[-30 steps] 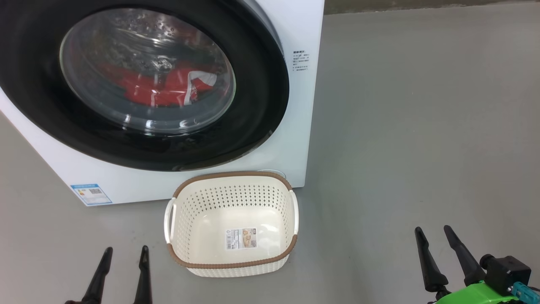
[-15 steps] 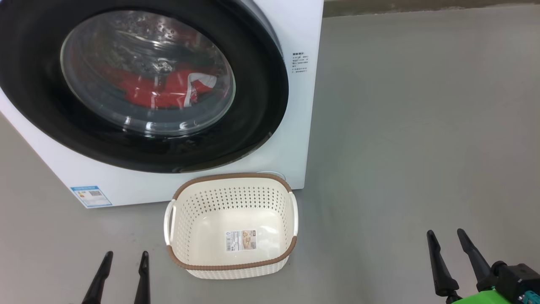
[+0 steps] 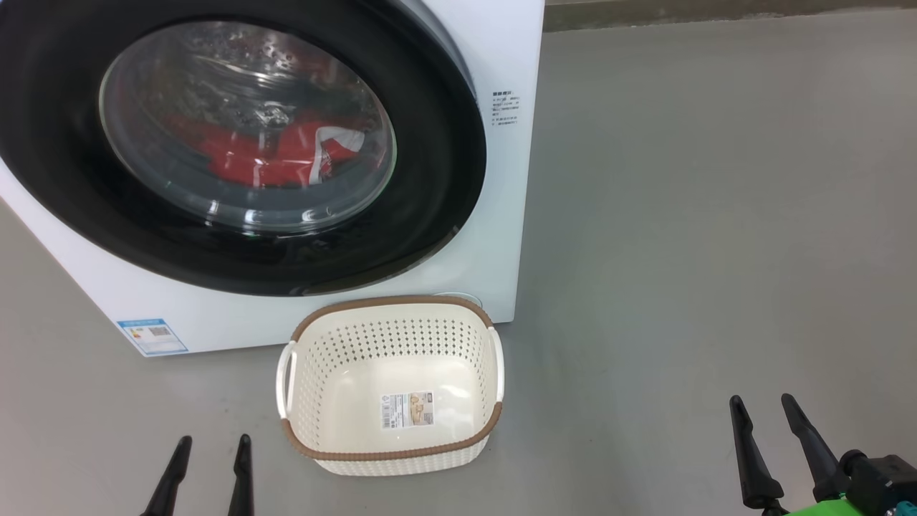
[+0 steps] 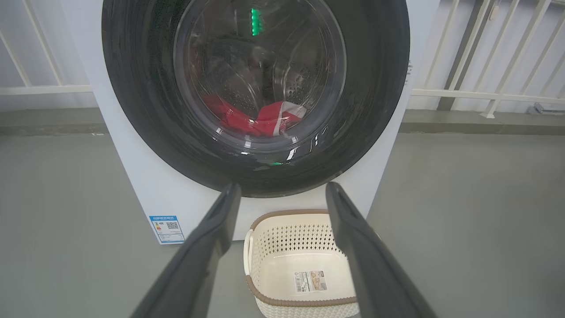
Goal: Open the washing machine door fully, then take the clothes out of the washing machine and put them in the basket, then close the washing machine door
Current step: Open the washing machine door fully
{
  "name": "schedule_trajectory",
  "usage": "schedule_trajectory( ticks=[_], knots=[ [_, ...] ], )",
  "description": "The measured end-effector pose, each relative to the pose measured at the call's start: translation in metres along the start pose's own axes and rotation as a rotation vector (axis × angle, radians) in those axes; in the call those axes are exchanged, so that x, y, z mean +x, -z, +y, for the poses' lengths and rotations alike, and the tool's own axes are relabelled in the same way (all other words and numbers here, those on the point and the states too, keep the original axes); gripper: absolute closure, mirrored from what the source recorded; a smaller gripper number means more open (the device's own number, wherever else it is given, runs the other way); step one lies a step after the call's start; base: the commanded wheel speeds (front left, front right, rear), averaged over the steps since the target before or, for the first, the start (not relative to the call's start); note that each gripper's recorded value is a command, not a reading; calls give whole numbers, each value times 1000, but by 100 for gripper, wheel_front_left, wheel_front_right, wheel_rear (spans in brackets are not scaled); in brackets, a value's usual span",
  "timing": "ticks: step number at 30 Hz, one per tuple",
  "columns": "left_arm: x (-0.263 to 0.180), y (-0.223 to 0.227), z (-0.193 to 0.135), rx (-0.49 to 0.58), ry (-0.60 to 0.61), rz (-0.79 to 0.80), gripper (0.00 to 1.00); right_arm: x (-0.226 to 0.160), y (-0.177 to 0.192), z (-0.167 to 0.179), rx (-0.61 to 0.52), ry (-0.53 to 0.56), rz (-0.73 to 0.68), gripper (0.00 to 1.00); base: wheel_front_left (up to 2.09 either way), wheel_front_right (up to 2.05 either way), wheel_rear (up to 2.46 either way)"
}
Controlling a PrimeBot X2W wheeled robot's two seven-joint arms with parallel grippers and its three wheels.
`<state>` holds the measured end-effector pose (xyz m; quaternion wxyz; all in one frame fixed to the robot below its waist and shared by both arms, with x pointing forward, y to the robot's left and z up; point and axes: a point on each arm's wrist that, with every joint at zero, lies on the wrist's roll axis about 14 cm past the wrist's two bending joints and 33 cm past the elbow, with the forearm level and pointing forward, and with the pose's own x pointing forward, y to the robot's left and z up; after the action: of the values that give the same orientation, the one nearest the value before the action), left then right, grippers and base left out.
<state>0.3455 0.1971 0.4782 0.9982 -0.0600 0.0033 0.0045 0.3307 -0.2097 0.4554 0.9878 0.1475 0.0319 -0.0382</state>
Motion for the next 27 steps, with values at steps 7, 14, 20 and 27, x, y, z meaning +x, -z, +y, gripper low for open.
schedule_trajectory(
  ticks=[7,14,20,27],
  knots=[
    [-1,2,-3,-11,10,6,0,4,0,7,47,-12,-5,100,0,0,0],
    [4,8,-14,-38,37,23,0,40,-28,31,173,-65,-95,100,0,0,0],
    [16,5,-19,-62,47,13,0,88,-58,59,292,-152,-163,100,0,0,0],
    [28,7,-17,-80,38,15,0,136,-91,84,350,-255,-215,100,0,0,0]
  ],
)
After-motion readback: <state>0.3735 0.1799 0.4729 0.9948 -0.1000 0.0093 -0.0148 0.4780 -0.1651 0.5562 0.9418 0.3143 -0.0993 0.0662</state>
